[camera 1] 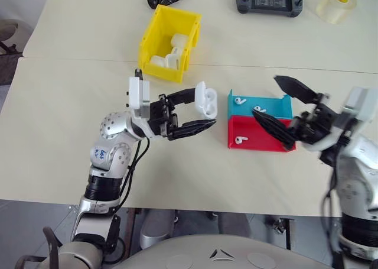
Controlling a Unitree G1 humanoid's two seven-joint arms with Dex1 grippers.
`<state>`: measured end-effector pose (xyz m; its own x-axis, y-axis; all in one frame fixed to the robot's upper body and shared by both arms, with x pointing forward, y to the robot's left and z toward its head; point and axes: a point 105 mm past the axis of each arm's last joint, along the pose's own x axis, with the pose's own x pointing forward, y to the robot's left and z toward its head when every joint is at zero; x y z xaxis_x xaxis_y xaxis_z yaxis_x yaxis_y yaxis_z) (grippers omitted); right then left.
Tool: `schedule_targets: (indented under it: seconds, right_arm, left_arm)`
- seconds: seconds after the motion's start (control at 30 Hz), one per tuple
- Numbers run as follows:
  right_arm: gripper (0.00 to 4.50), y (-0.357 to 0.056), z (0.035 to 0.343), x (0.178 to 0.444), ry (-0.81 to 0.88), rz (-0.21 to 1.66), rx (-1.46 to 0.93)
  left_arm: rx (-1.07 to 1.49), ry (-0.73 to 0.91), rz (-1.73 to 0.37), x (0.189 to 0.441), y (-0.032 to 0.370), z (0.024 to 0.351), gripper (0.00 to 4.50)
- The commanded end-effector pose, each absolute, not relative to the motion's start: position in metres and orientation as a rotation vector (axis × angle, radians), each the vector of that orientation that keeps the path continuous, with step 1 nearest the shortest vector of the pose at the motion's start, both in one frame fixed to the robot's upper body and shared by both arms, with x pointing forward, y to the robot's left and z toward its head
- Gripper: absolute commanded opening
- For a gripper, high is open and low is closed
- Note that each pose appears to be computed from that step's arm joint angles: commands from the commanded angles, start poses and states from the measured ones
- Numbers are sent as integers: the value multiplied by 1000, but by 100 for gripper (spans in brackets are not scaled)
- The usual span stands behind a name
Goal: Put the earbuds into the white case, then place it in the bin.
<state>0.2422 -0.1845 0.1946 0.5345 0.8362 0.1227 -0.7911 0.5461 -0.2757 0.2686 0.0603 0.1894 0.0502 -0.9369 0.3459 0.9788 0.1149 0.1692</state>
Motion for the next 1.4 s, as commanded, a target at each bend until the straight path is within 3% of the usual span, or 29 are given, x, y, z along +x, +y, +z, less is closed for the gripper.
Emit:
schedule_targets:
  seconds: [0.03, 0.3, 0.47, 0.63, 0.97, 1.4]
  right_arm:
    - [447, -212, 184, 228, -170, 1002, -370]
    - [447, -271, 170, 211, -13, 901, -456]
    - [447, -243, 176, 215, 4, 999, -469]
    - [447, -209, 172, 231, 222, 1055, -532]
    - [447, -165, 157, 250, 435, 1179, -837]
    - [447, -143, 141, 279, 468, 1161, -1085]
  left_arm:
    - [-69, -481, -1463, 262, 63, 197, 278]
    - [-37, -509, -1473, 255, 61, 195, 278]
    - [-32, -513, -1492, 252, 56, 192, 278]
    - [-22, -513, -1504, 252, 53, 189, 278]
    - [-22, -505, -1517, 252, 48, 186, 278]
    - [-27, -503, -1507, 252, 46, 184, 278]
